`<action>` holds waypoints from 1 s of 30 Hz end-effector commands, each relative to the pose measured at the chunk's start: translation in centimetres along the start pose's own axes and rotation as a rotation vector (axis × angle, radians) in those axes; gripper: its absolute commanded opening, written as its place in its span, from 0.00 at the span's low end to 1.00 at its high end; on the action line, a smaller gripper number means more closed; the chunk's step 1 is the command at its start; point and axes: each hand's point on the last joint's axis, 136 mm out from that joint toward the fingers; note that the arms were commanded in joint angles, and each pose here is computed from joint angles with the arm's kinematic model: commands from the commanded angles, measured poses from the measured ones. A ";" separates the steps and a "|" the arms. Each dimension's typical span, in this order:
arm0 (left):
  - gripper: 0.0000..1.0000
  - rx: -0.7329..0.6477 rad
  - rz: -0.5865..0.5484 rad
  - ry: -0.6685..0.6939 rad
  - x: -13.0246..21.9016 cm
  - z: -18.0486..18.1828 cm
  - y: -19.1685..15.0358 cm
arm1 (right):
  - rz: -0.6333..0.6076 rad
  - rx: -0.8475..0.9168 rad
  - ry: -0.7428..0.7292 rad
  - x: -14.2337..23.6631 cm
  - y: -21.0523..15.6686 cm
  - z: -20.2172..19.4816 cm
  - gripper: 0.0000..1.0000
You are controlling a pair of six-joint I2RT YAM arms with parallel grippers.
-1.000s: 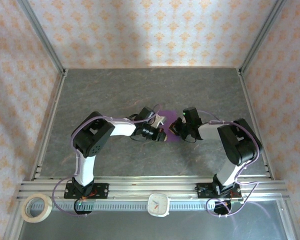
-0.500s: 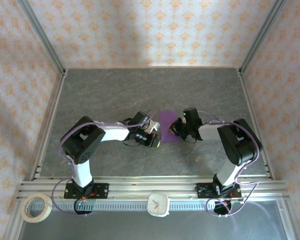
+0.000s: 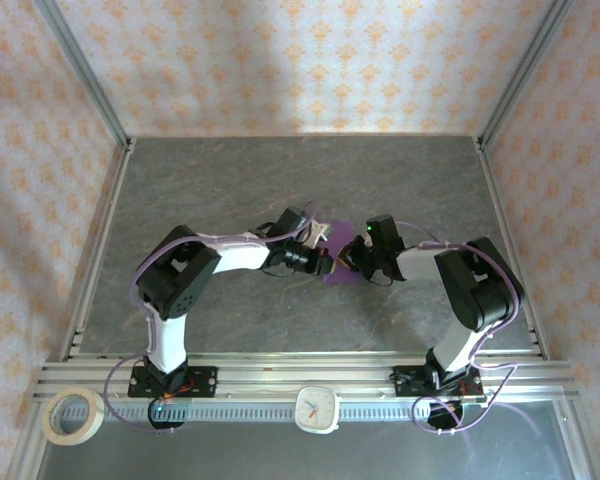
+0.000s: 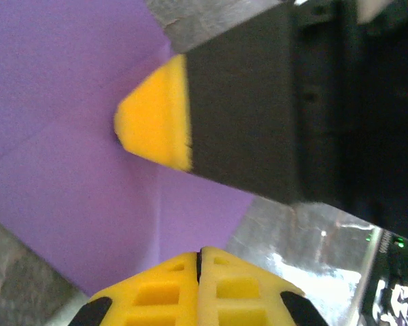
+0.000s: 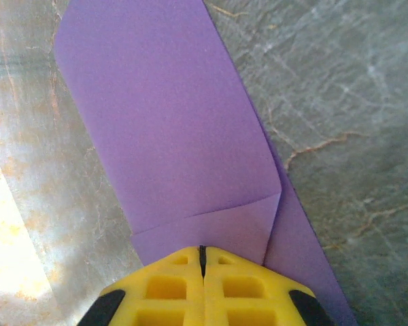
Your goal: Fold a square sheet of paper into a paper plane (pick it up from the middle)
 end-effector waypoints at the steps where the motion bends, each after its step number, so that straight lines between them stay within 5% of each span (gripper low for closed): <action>1: 0.05 0.017 0.011 0.050 -1.3 1.7 0.0 | 0.079 -0.085 -0.193 -0.5 -3.0 -6.2 0.00; 12: 0.00 0.084 0.122 0.160 -0.9 7.0 -7.1 | -0.008 0.012 -0.052 1.6 0.5 0.7 0.00; 17: 0.00 0.076 0.138 0.171 -0.6 7.4 -7.9 | 0.022 0.028 0.010 1.6 -0.7 2.4 0.00; 24: 0.00 0.070 0.143 0.181 -0.8 7.4 -7.5 | 0.073 -0.012 -0.078 0.2 -3.3 -1.5 0.00; 30: 0.00 0.066 0.169 0.204 -0.8 8.1 -8.2 | 0.014 -0.045 -0.126 1.0 -0.7 -3.7 0.00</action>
Point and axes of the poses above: each hand's point on the last joint's axis, 136 mm out from that joint toward the fingers, its own x axis back along the fingers, its own z axis along the line the jaws close on, y = z × x, and after that the axes turned 7 degrees about x, right-handed
